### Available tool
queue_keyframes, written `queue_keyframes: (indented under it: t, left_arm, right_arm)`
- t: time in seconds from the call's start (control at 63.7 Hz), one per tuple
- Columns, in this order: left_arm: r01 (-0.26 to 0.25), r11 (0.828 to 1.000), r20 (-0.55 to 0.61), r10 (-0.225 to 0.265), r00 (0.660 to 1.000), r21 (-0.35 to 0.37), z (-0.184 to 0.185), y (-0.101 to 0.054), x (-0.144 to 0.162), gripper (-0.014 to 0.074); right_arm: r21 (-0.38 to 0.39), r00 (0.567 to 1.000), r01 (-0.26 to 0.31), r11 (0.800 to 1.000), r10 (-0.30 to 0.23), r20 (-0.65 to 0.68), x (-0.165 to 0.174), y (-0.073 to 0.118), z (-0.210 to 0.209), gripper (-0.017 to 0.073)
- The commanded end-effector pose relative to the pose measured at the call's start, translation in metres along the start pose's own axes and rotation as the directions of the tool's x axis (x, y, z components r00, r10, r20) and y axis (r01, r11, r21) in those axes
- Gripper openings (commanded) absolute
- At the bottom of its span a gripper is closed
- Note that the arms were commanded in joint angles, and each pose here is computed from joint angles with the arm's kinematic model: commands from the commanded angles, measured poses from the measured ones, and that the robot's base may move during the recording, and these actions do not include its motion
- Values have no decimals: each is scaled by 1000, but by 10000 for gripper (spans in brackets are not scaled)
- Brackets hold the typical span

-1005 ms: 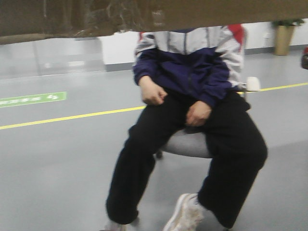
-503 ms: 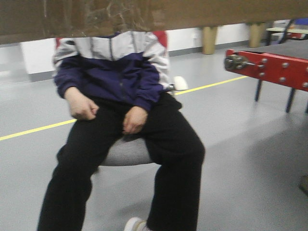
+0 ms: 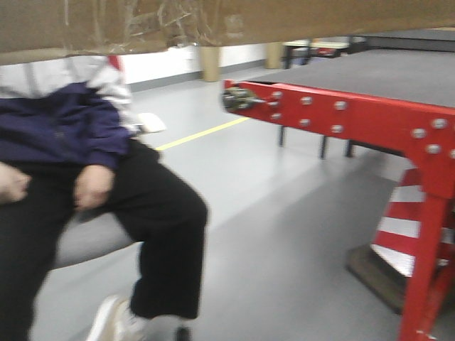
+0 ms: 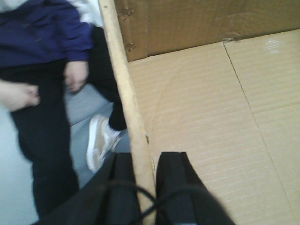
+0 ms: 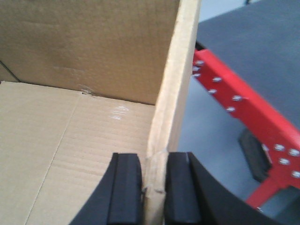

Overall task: Grab carton from right shelf to conveyor
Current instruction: 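Carry the box with both grippers to the red conveyor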

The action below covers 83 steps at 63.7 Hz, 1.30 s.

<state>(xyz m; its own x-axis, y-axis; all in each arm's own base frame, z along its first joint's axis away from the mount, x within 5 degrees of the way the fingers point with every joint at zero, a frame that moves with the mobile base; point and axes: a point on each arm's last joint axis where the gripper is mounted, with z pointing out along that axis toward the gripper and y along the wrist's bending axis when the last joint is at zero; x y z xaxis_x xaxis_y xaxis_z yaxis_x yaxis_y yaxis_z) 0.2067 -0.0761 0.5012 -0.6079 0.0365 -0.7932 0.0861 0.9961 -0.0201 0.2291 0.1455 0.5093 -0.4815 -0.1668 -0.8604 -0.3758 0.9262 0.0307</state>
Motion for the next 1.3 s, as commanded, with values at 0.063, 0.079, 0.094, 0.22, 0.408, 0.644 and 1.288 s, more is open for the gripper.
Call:
queue_keyframes:
  t: [0.063,0.079,0.094,0.22,0.408,0.644,1.288]
  left_arm:
    - [10,996,34,-13,999,88,-5,-8,-2,-16]
    - [10,996,34,-13,999,88,-5,-8,-2,-16]
    - [10,996,34,-13,999,88,-5,-8,-2,-16]
    - [10,996,34,-13,999,88,-5,-8,-2,-16]
    - [10,996,34,-13,999,88,-5,-8,-2,-16]
    - [10,996,34,-13,999,88,-5,-8,-2,-16]
    - [10,996,34,-13,999,88,-5,-8,-2,-16]
  right_arm:
    - [-52,995,1,999,5,102,-9,4,-7,-70]
    - [-52,995,1,999,5,102,-9,4,-7,-70]
    - [-52,995,1,999,5,102,-9,4,-7,-70]
    - [-52,995,1,999,5,102,-9,4,-7,-70]
    - [-52,995,1,999,5,102,-9,4,-7,-70]
    - [-52,995,1,999,5,102,-9,4,-7,-70]
    - [-52,995,1,999,5,102,-9,4,-7,-70]
